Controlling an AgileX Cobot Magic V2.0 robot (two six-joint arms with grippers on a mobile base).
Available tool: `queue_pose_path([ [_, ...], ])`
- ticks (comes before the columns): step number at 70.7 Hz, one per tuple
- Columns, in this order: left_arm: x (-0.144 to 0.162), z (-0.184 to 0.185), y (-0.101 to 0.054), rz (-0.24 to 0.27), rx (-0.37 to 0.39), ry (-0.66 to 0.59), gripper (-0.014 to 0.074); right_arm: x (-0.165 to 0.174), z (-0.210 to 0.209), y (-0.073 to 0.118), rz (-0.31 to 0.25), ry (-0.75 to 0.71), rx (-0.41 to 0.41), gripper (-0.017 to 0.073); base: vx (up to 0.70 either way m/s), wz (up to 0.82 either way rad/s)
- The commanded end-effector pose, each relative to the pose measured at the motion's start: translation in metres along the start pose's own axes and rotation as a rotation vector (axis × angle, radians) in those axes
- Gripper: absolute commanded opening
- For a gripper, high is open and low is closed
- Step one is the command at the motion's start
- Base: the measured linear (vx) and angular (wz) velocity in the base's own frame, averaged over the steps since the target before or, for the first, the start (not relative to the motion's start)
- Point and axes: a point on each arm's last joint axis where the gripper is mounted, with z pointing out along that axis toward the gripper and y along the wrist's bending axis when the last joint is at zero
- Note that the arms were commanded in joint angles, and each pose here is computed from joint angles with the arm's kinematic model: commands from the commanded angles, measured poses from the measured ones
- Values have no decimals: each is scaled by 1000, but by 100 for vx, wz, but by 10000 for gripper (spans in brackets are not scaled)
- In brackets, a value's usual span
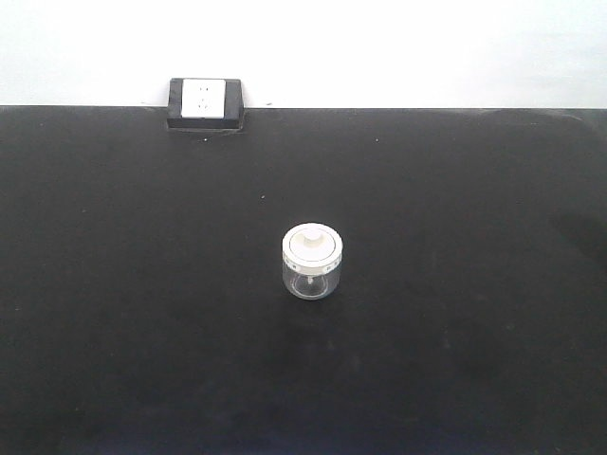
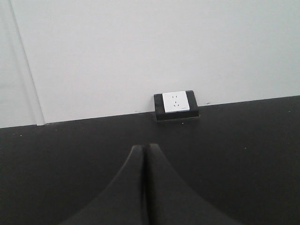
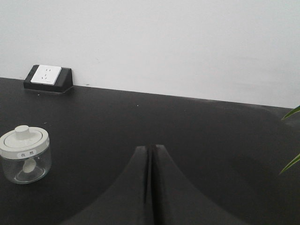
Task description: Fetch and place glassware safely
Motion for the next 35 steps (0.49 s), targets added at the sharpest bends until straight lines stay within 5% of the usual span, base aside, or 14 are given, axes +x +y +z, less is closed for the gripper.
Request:
queue_pose_path([
  [1, -14, 0, 0, -16, 7, -87, -7, -11, 0, 1, -17, -50, -18, -3, 0, 0],
  [35, -14, 0, 0, -16, 7, -87, -7, -11, 0, 1, -17, -50, -18, -3, 0, 0],
])
